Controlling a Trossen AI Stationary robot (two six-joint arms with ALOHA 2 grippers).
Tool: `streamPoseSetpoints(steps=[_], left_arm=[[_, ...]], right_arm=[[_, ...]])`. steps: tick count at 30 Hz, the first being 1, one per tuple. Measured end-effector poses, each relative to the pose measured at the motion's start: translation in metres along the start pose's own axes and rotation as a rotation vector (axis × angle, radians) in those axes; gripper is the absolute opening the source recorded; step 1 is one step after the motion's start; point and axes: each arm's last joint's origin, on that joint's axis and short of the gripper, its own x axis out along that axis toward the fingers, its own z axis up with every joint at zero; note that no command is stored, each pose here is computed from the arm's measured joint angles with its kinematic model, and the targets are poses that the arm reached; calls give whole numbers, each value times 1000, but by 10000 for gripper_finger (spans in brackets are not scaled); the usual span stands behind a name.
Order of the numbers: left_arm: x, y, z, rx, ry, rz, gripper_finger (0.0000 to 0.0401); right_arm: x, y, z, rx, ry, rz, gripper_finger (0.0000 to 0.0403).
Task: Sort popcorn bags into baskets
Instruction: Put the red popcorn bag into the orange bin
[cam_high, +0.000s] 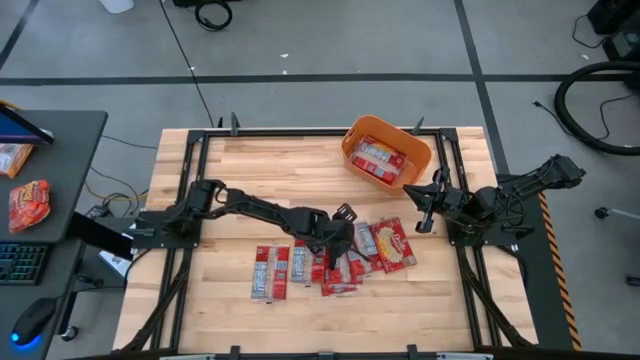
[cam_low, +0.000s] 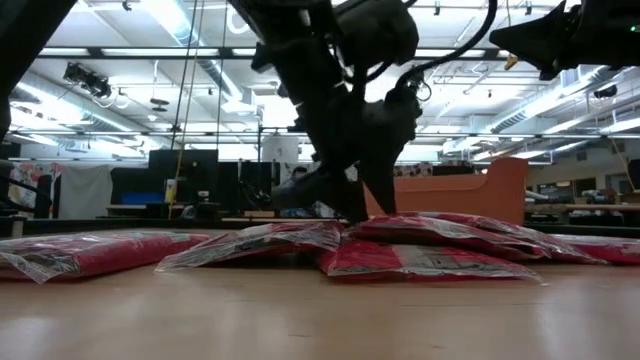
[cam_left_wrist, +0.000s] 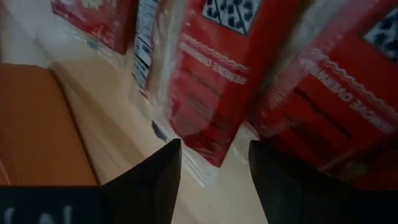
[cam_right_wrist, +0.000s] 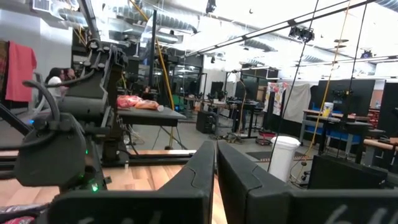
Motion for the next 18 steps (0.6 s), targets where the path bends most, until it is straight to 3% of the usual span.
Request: streamPoseSetpoints(steps=[6,15,18], left_arm=[[5,-3,0,-7,-26,46,160],[6,-2,2,-120,-37,69,22],[-8,7,1,-129,-41,105,9]], right_arm=[[0,0,0,-1,0,0,25],[0,0,0,-1,0,-1,25],[0,0,0,-1,1,-2,25]])
